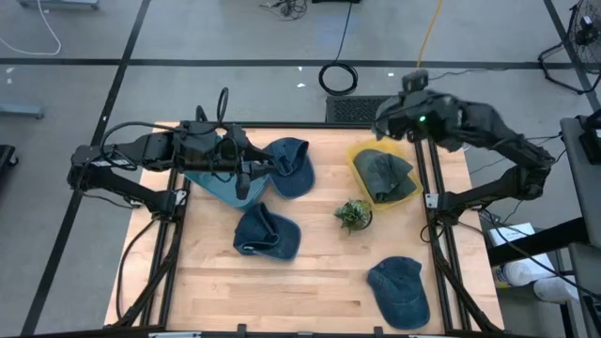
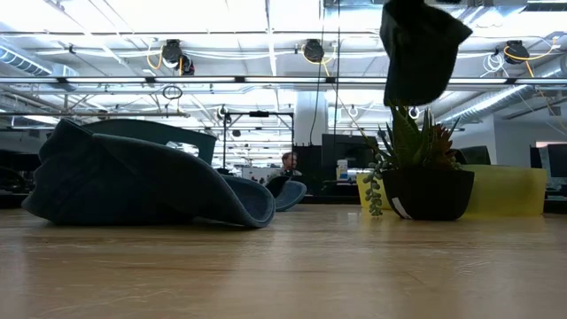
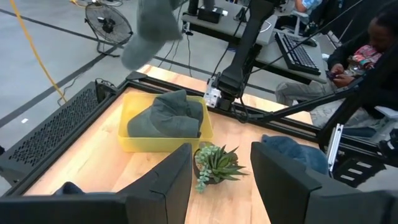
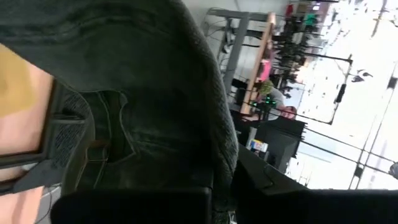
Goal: Pick & Place hat
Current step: Put the gray cap into the yellow bin
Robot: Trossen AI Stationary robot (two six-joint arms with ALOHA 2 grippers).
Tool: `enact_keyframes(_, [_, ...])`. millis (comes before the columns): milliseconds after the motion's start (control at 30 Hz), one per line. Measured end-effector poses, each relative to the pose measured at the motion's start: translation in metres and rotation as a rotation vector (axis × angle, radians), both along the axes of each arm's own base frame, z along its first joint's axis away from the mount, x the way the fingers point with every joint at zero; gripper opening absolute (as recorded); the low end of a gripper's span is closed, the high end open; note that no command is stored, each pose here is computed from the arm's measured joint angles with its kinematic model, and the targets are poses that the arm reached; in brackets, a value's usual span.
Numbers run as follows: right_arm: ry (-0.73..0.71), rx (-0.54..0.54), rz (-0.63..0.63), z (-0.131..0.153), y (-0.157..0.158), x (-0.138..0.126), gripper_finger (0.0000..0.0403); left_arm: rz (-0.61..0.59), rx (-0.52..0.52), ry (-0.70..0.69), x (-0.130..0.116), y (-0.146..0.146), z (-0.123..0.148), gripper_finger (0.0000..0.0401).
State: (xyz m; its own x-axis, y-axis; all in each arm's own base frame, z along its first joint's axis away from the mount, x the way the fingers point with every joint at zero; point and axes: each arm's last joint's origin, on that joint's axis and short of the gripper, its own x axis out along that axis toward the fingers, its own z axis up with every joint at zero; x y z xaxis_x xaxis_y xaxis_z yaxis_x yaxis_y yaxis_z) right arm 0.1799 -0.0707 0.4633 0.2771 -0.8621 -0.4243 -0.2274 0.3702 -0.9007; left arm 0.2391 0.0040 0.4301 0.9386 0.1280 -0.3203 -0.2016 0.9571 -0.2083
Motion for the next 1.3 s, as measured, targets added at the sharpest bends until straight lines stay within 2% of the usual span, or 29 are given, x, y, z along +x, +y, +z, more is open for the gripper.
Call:
enact_keyframes(600, [-0.006,-0.077,0.063,-0.120,-0.002,0.009,0.0011,-0.024,-0.012,0.000,0.000,-0.001,0.000,0.0170])
enact_keyframes(700, [0.009,-0.065,0.061,-0.137,-0.003,0.010,0.0011,-0.023,-0.014,-0.001,0.000,-0.001,0.000,0.0170])
enact_keyframes(867, [-0.004,0.016,0.065,-0.164,-0.001,0.010,0.0011,-0.021,-0.019,0.000,0.000,-0.001,0.000,0.0170])
enact_keyframes(1067, [0.015,0.037,0.053,-0.186,-0.001,0.008,0.0011,-0.037,-0.041,0.005,0.000,-0.001,-0.001,0.0170])
enact_keyframes(1300, [-0.031,0.062,0.025,-0.195,0.003,0.000,0.0011,-0.038,-0.050,0.016,0.000,-0.002,-0.002,0.0170])
